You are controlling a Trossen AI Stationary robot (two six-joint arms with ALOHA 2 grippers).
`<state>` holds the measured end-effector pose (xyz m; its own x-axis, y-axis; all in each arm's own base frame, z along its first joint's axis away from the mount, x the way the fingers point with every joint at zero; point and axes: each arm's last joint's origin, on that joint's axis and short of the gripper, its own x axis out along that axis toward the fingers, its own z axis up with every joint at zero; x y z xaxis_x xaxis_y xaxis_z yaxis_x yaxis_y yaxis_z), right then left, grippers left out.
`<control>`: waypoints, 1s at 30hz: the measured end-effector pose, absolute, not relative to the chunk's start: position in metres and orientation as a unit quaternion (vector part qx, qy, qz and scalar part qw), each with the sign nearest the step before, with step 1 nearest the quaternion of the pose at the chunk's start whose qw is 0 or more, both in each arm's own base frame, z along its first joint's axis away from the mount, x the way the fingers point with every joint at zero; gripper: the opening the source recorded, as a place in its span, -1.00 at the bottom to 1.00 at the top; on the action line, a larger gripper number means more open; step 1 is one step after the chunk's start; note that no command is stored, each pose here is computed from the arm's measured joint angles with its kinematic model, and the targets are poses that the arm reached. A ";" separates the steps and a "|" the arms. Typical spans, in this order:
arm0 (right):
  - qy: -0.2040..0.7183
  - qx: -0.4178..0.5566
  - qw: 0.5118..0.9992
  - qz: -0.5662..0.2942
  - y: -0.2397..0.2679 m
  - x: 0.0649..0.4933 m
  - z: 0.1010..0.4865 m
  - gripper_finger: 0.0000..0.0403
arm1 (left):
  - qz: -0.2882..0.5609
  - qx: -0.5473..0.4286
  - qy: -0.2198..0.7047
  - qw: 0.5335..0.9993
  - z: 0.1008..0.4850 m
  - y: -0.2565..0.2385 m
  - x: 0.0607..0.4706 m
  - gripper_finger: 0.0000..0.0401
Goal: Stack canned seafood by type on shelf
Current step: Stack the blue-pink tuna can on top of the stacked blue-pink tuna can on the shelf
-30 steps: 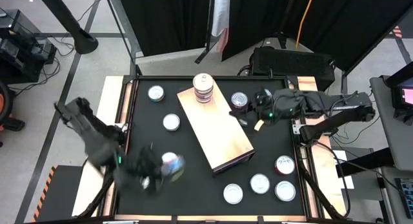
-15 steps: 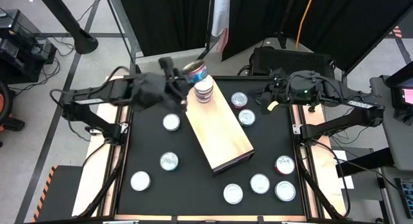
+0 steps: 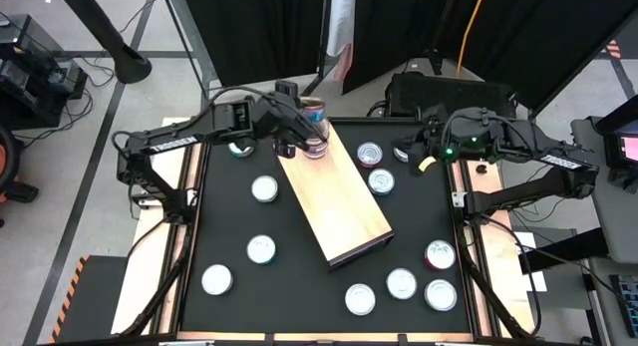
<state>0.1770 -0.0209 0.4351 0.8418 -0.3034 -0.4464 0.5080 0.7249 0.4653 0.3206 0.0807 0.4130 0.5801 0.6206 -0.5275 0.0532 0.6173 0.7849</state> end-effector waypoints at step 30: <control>0.181 0.268 0.918 -0.231 -0.022 0.176 0.434 -0.98 | 0.127 0.368 0.438 0.810 0.398 0.081 0.328 0.66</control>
